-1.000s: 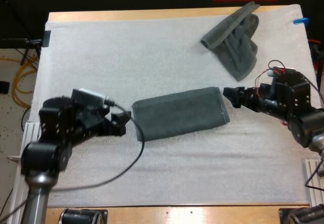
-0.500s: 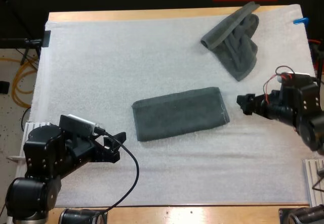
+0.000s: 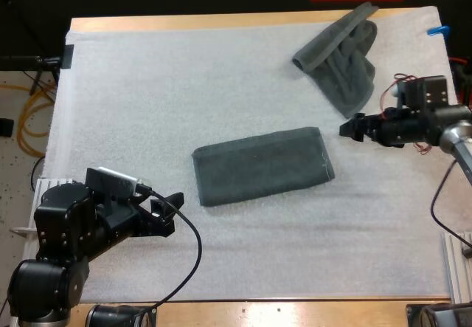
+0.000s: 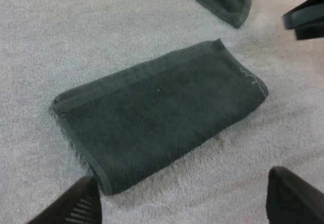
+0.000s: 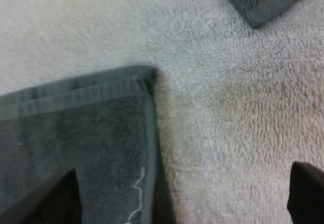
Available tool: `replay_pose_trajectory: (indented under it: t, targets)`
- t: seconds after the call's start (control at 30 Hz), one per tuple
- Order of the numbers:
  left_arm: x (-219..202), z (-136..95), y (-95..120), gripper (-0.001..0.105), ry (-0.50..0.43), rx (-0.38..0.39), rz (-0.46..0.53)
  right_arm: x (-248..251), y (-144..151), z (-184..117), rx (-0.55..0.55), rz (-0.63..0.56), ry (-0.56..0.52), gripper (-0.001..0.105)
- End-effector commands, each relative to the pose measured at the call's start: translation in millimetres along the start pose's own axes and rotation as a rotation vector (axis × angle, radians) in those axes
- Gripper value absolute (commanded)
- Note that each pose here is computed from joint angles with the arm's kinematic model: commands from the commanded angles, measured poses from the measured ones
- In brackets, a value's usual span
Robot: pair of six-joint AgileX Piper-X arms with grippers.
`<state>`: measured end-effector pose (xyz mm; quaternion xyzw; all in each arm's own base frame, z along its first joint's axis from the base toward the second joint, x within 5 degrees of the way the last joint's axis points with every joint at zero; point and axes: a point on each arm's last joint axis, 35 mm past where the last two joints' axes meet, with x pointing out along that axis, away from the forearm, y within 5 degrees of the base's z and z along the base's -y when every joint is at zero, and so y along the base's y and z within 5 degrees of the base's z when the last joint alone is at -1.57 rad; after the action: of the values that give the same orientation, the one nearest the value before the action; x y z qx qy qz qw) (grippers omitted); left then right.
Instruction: Pick towel from pile fold and stack
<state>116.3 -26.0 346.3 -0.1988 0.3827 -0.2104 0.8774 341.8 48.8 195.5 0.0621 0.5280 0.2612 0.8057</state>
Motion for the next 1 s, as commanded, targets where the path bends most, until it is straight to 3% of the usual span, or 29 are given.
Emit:
replay_pose_trajectory:
  t: [0.0, 0.27, 0.5, 0.97]
  targets:
    - [-2, 2, -2, 0.066, -0.011, -0.005, -0.010, 3, -2, 4, -0.025, 0.024, -0.001, 0.079]
    - [-2, 2, -1, 0.066, -0.011, -0.021, -0.010, 45, -20, -2, 0.024, 0.106, 0.082, 0.079]
    - [-2, 2, -1, 0.066, -0.011, -0.024, -0.010, 68, -17, -9, 0.051, 0.187, 0.134, 0.079]
    - [-2, 2, -1, 0.066, -0.011, -0.026, -0.010, 105, 50, -11, -0.066, 0.278, 0.226, 0.079]
